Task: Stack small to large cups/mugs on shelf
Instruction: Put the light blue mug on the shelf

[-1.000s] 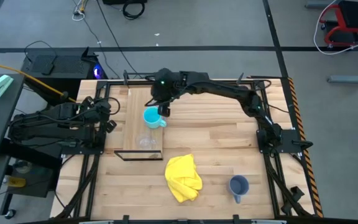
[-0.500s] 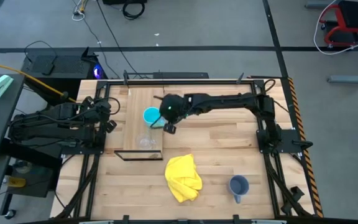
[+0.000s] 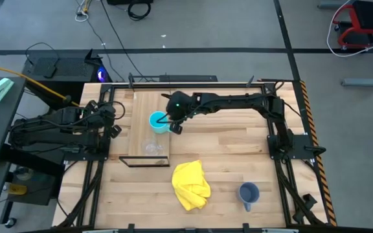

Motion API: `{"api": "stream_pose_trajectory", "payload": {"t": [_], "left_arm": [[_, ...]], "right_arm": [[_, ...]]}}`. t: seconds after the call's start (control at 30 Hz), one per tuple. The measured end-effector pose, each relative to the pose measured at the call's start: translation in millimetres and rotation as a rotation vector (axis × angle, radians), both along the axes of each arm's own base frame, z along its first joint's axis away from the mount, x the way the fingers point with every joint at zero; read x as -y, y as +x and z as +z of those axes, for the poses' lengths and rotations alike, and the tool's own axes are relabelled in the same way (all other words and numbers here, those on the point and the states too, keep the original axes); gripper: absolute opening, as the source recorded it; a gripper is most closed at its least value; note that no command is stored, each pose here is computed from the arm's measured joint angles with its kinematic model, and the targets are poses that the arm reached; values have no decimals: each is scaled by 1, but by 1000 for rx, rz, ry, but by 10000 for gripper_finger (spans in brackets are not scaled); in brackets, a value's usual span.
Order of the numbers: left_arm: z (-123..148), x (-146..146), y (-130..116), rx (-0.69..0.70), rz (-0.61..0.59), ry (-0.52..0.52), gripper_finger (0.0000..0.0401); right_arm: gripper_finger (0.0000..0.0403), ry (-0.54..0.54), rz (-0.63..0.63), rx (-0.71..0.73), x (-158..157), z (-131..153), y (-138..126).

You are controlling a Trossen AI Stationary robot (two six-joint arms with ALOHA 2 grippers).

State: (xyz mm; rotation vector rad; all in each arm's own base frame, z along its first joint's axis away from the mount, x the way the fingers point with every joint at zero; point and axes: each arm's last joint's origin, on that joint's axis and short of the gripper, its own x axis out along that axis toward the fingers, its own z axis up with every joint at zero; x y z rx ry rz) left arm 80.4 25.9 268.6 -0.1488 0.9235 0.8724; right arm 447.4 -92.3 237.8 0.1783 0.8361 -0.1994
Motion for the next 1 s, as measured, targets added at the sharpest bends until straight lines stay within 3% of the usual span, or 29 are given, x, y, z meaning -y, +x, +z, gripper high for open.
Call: {"api": "stream_pose_trajectory", "payload": {"t": [0.43,0.63,1.0], "left_arm": [[0,0,0,1,1,0,12],[0,0,0,1,1,-1,25],[0,0,0,1,1,0,12]], "right_arm": [[2,11,39,84,3,5,5],[1,-30,-68,3,3,5,-2],[0,35,-40,-78,-61,5,-4]]}}
